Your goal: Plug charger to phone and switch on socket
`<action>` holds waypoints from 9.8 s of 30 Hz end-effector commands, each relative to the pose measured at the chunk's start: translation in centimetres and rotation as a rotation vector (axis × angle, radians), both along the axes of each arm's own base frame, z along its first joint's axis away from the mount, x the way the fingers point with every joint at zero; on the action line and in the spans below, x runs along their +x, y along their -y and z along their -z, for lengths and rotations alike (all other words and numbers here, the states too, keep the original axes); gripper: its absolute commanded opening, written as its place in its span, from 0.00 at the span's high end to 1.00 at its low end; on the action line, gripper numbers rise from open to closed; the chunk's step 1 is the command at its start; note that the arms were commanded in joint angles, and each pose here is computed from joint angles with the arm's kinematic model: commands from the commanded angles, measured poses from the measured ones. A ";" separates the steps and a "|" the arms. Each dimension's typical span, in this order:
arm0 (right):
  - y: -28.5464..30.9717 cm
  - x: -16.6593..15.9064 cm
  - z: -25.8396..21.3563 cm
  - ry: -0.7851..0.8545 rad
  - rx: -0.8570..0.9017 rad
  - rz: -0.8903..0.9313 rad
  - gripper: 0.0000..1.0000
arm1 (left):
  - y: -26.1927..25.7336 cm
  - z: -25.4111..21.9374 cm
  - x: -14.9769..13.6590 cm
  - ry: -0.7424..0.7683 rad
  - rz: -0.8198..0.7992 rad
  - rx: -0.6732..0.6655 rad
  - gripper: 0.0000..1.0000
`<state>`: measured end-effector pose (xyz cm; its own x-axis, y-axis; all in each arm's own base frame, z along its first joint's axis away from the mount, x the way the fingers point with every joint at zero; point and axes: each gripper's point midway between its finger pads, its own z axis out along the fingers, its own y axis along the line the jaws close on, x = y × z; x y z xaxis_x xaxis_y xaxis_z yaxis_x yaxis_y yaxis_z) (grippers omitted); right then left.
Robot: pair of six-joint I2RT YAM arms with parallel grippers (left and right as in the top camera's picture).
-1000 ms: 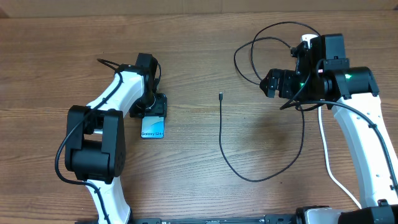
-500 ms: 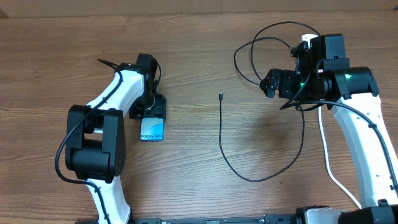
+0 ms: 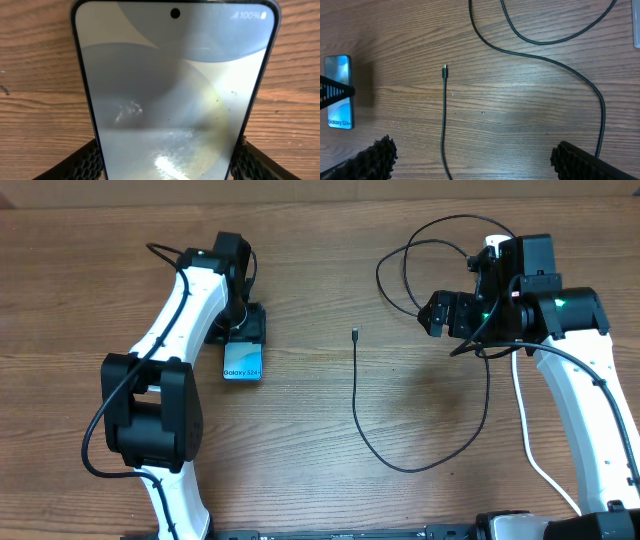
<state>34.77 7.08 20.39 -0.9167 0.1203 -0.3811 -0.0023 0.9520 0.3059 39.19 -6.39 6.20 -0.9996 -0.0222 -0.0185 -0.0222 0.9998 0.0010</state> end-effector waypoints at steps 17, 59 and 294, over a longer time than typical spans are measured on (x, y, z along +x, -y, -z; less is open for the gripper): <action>-2.9 0.5 -2.3 0.040 0.176 -0.043 0.00 | 1.4 -1.8 -0.1 -0.028 -0.235 -0.099 0.96; -3.1 1.3 -1.5 -0.020 0.272 0.134 0.00 | 9.8 -13.1 -2.8 -0.660 -0.785 -1.081 0.96; -22.5 10.6 -1.0 -0.131 0.919 0.600 0.96 | 9.0 -10.8 3.2 -0.276 -0.612 -1.065 0.10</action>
<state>44.97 30.00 18.22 -0.6584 0.7275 0.1930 0.5094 0.2418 0.8259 41.82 -15.32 16.56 -0.8369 -0.3089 0.4518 -0.5427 0.3607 -0.7585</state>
